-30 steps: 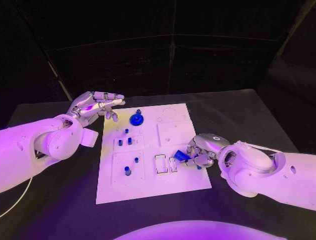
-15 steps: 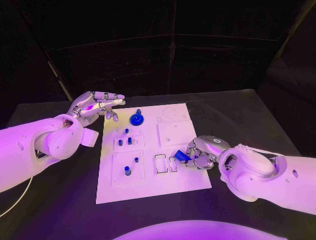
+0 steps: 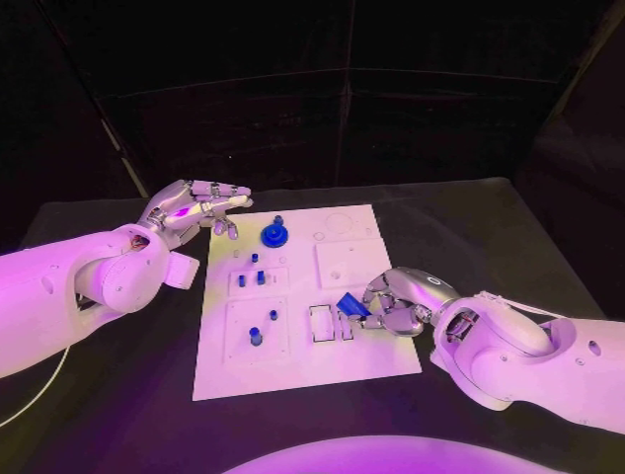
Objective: Assemble the parts on the task board
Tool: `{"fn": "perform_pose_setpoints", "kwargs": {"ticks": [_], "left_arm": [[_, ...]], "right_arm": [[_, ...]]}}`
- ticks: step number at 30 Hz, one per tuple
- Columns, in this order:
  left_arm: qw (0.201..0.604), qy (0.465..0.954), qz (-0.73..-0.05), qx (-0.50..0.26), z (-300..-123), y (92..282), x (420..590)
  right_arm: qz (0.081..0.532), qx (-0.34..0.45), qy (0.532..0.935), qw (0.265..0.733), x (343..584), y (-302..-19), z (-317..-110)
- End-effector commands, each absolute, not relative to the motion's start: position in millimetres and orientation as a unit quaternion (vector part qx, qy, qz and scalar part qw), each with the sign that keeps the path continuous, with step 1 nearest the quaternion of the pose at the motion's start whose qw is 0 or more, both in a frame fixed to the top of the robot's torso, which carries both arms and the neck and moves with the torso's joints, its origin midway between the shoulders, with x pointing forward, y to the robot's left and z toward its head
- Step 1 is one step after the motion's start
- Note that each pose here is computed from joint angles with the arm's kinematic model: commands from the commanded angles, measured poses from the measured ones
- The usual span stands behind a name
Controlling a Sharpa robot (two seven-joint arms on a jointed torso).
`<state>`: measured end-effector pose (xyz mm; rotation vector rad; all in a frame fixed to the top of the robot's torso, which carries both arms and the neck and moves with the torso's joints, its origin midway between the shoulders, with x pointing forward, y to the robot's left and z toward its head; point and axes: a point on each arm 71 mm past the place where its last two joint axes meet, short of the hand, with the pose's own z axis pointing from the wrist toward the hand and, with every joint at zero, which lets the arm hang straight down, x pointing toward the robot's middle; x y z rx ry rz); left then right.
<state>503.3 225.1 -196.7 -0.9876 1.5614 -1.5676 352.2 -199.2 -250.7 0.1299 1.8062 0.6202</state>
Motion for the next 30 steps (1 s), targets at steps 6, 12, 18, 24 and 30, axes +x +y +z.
{"fn": "perform_pose_setpoints", "kwargs": {"ticks": [6,12,18,24,30], "left_arm": [[0.347,0.601,-0.612,-0.379,-195.5,223.8,502.7],[0.346,0.602,-0.612,-0.379,-195.4,223.8,501.9],[0.345,0.602,-0.611,-0.380,-195.4,223.9,501.5],[0.345,0.603,-0.611,-0.380,-195.4,223.9,501.4],[0.345,0.603,-0.611,-0.380,-195.4,224.3,501.3]], "right_arm": [[0.285,0.066,0.782,0.550,352,-188,-254],[0.285,0.058,0.796,0.531,353,-175,-258],[0.284,0.058,0.799,0.527,353,-167,-259],[0.280,0.053,0.801,0.527,354,-164,-260],[0.276,0.054,0.799,0.532,356,-164,-261]]}}
